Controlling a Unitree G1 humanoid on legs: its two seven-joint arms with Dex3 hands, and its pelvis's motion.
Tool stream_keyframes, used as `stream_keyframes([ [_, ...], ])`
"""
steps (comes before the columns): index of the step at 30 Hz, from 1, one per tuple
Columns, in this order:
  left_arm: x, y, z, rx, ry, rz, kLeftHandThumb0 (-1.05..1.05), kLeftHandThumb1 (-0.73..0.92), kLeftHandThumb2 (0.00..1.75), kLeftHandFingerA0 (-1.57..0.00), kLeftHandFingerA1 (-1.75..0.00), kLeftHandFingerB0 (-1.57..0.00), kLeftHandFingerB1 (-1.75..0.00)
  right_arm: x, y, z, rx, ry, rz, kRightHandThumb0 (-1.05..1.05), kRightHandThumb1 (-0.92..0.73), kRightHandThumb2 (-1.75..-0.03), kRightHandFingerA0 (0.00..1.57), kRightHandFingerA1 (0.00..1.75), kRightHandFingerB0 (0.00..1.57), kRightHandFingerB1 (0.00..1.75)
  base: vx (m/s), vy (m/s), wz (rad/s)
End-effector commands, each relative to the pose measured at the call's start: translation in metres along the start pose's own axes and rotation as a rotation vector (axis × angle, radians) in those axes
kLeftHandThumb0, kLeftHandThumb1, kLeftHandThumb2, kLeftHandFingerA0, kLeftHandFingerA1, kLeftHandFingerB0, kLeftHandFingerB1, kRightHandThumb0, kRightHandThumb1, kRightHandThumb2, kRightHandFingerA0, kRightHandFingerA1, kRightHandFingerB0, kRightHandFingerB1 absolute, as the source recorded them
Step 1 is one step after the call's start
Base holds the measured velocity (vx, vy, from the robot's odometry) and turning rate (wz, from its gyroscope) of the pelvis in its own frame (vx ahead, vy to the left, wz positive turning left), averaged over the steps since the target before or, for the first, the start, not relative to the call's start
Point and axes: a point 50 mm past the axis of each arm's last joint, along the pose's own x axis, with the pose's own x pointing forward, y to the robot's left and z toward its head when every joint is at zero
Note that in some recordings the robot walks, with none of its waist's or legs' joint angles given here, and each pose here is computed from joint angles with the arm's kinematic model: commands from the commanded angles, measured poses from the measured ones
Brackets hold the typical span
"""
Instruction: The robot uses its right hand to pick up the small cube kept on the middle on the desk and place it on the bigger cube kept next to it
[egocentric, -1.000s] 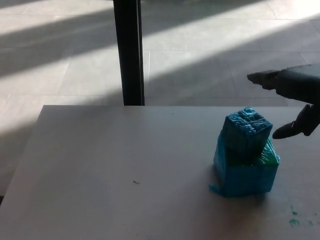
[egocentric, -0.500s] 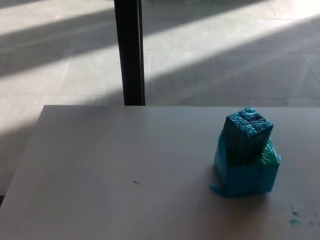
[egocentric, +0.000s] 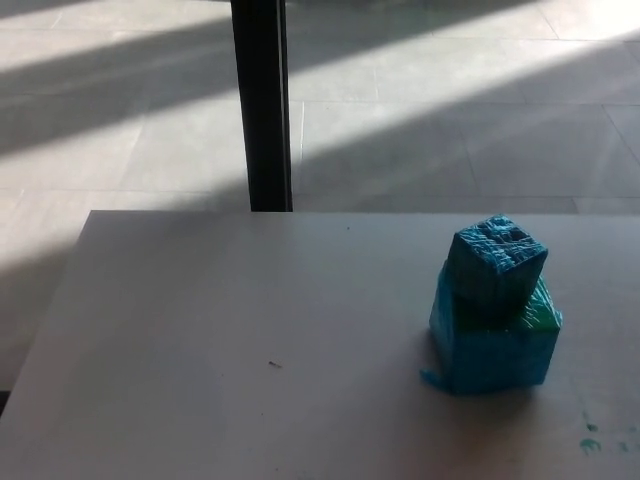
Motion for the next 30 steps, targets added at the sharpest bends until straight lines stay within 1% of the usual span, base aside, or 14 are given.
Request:
stream_keyframes([
  [1, -0.001, 0.002, -0.007, -0.006, 0.020, 0.005, -0.90, 0.75, 1.21, -0.35, -0.59, -0.19, -0.45, -0.069, 0.003, -0.129, 0.257, 0.462, -0.464, -0.72, -0.75, -0.56, 0.07, 1.22, 0.28, 0.81, 0.00, 0.000, 0.00],
  [6, -0.001, 0.001, -0.007, 0.003, 0.022, -0.007, -0.88, 0.74, 1.18, -0.25, -0.56, -0.20, -0.46, -0.100, 0.042, -0.165, 0.348, 0.608, -0.469, -0.63, -0.74, -0.56, 0.15, 1.25, 0.32, 0.72, 0.00, 0.000, 0.00],
  [7, -0.001, 0.001, -0.008, 0.003, 0.022, -0.006, -0.93, 0.92, 0.76, -0.30, -0.49, -0.28, -0.37, -0.110, 0.056, -0.174, 0.367, 0.642, -0.480, -0.60, -0.54, -0.96, 0.32, 0.86, 0.35, 0.68, 0.00, 0.000, 0.00],
  [8, -0.001, 0.001, -0.008, 0.003, 0.021, -0.006, -0.95, 0.92, 0.75, -0.30, -0.50, -0.28, -0.37, -0.116, 0.063, -0.179, 0.384, 0.666, -0.488, -0.54, -0.72, -0.56, 0.20, 1.27, 0.36, 0.64, 0.00, 0.000, 0.00],
  [17, -0.001, 0.001, -0.009, -0.012, 0.020, -0.002, -0.97, 0.92, 0.76, -0.32, -0.49, -0.30, -0.36, -0.150, 0.102, -0.201, 0.479, 0.829, -0.574, -0.54, -0.64, -0.65, 0.65, 1.54, 0.37, 0.71, 0.00, 0.000, 0.00],
  [18, -0.001, 0.001, -0.009, -0.017, 0.016, 0.003, -0.92, 0.79, 1.22, -0.29, -0.57, -0.24, -0.47, -0.157, 0.108, -0.203, 0.554, 0.886, -0.611, -0.51, -0.65, -0.63, 0.67, 1.42, 0.37, 0.72, 0.00, 0.000, 0.00],
  [19, -0.001, 0.001, -0.008, -0.019, 0.016, 0.005, -0.98, 0.92, 0.77, -0.30, -0.49, -0.33, -0.38, -0.162, 0.113, -0.204, 0.600, 0.914, -0.636, -0.46, -0.66, -0.59, 0.58, 1.38, 0.37, 0.72, 0.00, 0.000, 0.00],
  [23, 0.000, 0.000, -0.008, -0.021, 0.019, 0.001, -0.99, 0.91, 0.78, -0.30, -0.49, -0.31, -0.38, -0.170, 0.118, -0.206, 0.648, 0.931, -0.696, -0.45, -0.64, -0.60, 0.53, 1.35, 0.38, 0.74, 0.00, 0.000, 0.00],
  [24, 0.000, -0.001, -0.007, -0.024, 0.018, 0.007, -0.88, 0.72, 1.17, -0.19, -0.53, -0.27, -0.49, -0.182, 0.130, -0.209, 0.802, 0.994, -0.756, -0.45, -0.72, -0.54, 0.21, 1.17, 0.33, 0.77, 0.00, 0.000, 0.00],
  [26, 0.000, -0.001, -0.007, -0.027, 0.016, 0.005, -0.96, 0.80, 1.22, -0.24, -0.54, -0.28, -0.48, -0.188, 0.138, -0.212, 0.894, 1.016, -0.761, -0.45, -0.74, -0.54, 0.11, 1.06, 0.24, 0.82, 0.00, 0.000, 0.00],
  [27, 0.000, -0.001, -0.008, -0.041, 0.015, 0.005, -0.96, 0.92, 0.76, -0.32, -0.49, -0.32, -0.38, -0.190, 0.140, -0.214, 0.903, 1.027, -0.752, -0.46, -0.49, -0.93, 0.20, 0.72, 0.29, 0.70, 0.00, 0.000, 0.00],
  [28, 0.000, 0.000, -0.008, -0.035, 0.014, 0.004, -0.95, 0.92, 0.74, -0.33, -0.49, -0.32, -0.37, -0.192, 0.142, -0.217, 0.957, 1.043, -0.762, -0.46, -0.49, -0.94, 0.16, 0.70, 0.27, 0.70, 0.00, 0.000, 0.00],
  [29, -0.001, 0.000, -0.007, -0.025, 0.013, 0.003, -0.91, 0.77, 1.22, -0.33, -0.59, -0.22, -0.46, -0.193, 0.144, -0.220, 0.962, 1.069, -0.751, -0.50, -0.50, -0.93, 0.21, 0.74, 0.28, 0.70, 0.00, 0.000, 0.00],
  [30, -0.001, 0.000, -0.007, -0.017, 0.012, 0.004, -0.90, 0.76, 1.21, -0.35, -0.60, -0.21, -0.46, -0.194, 0.145, -0.221, 0.972, 1.086, -0.754, -0.50, -0.50, -0.93, 0.25, 0.77, 0.30, 0.71, 0.00, 0.000, 0.00],
])
